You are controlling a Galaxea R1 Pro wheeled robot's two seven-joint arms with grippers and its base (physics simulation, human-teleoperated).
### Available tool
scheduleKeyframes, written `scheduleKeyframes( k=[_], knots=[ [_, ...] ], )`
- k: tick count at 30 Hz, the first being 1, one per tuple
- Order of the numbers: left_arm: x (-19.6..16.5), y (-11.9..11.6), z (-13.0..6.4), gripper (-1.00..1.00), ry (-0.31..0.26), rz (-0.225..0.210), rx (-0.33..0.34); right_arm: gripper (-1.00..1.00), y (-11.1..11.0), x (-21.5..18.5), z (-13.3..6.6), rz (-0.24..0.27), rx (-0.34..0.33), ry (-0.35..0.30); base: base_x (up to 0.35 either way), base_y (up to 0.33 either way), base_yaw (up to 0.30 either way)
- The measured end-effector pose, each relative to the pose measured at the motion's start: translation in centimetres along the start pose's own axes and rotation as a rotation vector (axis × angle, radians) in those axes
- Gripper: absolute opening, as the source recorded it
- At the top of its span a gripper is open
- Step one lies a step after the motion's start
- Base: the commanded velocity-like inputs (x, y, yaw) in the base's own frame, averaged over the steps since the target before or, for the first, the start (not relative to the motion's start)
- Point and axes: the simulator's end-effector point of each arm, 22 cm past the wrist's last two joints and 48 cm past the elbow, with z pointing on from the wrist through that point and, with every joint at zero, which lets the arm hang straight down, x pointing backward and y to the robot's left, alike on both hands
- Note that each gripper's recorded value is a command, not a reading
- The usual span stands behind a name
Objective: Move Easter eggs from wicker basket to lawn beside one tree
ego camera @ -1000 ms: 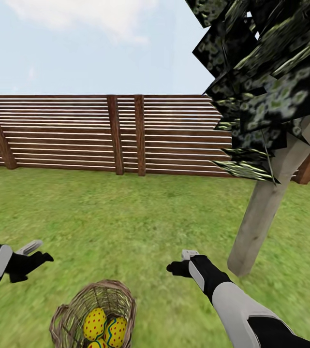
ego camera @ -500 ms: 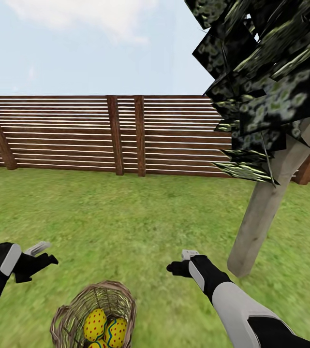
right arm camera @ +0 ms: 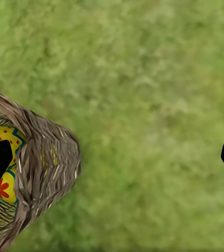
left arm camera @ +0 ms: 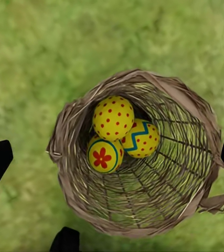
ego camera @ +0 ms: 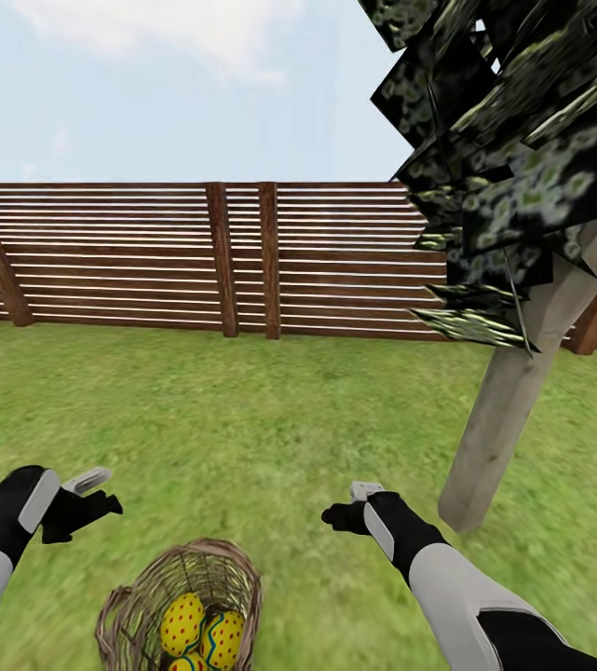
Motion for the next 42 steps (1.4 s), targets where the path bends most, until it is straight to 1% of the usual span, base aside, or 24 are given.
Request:
scheduleKeyframes(
  k=[8, 10, 13, 15, 19, 20, 21, 22, 23, 24, 26, 27, 28, 29, 31, 34, 39, 42],
  knots=[
    [1.0, -0.6, 1.7, 1.00, 0.006, 0.009, 0.007, 1.00, -0.4, 0.8, 1.1, 0.000, 0.001, 0.000, 0.000, 0.000, 0.000],
    [1.4, -1.1, 2.1, 1.00, 0.010, 0.012, 0.014, 1.00, -0.4, 1.0, 1.4, 0.000, 0.000, 0.000, 0.000, 0.000, 0.000],
    [2.2, -2.5, 3.1, 1.00, 0.019, 0.022, 0.033, 1.00, -0.5, 1.3, 1.9, -0.002, -0.001, -0.001, 0.000, 0.000, 0.000],
    [2.5, -2.7, 3.5, 1.00, 0.020, 0.024, 0.036, 1.00, -0.6, 1.4, 2.1, -0.002, -0.001, -0.005, 0.000, 0.000, 0.000],
    [2.9, -3.0, 4.3, 1.00, 0.018, 0.031, 0.039, 1.00, -0.3, -1.1, 1.7, -0.006, -0.022, -0.080, 0.000, 0.000, 0.000],
    [3.0, -3.1, 4.5, 1.00, 0.016, 0.039, 0.037, 1.00, 0.0, -1.9, 1.3, -0.007, -0.041, -0.116, 0.000, 0.000, 0.000],
    [3.1, -3.1, 4.7, 1.00, 0.016, 0.044, 0.035, 1.00, 0.1, -2.1, 1.1, -0.008, -0.051, -0.135, 0.000, 0.000, 0.000],
    [3.2, -3.2, 5.0, 1.00, 0.015, 0.056, 0.031, 1.00, 0.3, -2.5, 0.5, -0.007, -0.067, -0.175, 0.000, 0.000, 0.000],
    [3.3, -3.2, 5.2, 1.00, 0.015, 0.061, 0.029, 1.00, 0.2, -2.7, 0.1, -0.007, -0.072, -0.198, 0.000, 0.000, 0.000],
    [3.5, -3.3, 5.4, 1.00, 0.016, 0.070, 0.025, 1.00, 0.1, -3.0, -0.9, -0.006, -0.078, -0.241, 0.000, 0.000, 0.000],
    [3.6, -3.2, 5.7, 1.00, 0.016, 0.077, 0.023, 1.00, -0.1, -2.8, -2.0, -0.003, -0.081, -0.274, 0.000, 0.000, 0.000],
    [3.7, -3.2, 5.9, 1.00, 0.015, 0.081, 0.021, 1.00, -0.2, -2.7, -3.4, -0.005, -0.083, -0.298, 0.000, 0.000, 0.000],
    [3.8, -3.2, 6.1, 1.00, 0.015, 0.082, 0.020, 1.00, -0.2, -2.5, -4.0, -0.008, -0.084, -0.311, 0.000, 0.000, 0.000],
    [3.9, -3.1, 6.3, 1.00, 0.015, 0.084, 0.019, 1.00, 0.1, -2.5, -5.4, -0.018, -0.088, -0.335, 0.000, 0.000, 0.000],
    [4.0, -3.1, 6.6, 1.00, 0.012, 0.086, 0.019, 1.00, 0.6, -2.0, -6.6, -0.033, -0.095, -0.359, 0.000, 0.000, 0.000],
    [4.4, -2.8, 7.5, 1.00, 0.009, 0.082, 0.015, 1.00, 1.1, -1.3, -7.3, -0.047, -0.104, -0.372, 0.000, 0.000, 0.000],
    [5.0, -2.4, 8.7, 1.00, 0.011, 0.079, 0.013, 1.00, 1.2, -0.5, -6.9, -0.056, -0.109, -0.376, 0.000, 0.000, 0.000],
    [5.5, -2.8, 9.4, 1.00, 0.011, 0.081, 0.020, 1.00, 1.2, -0.1, -6.5, -0.058, -0.110, -0.375, 0.000, 0.000, 0.000]
  ],
)
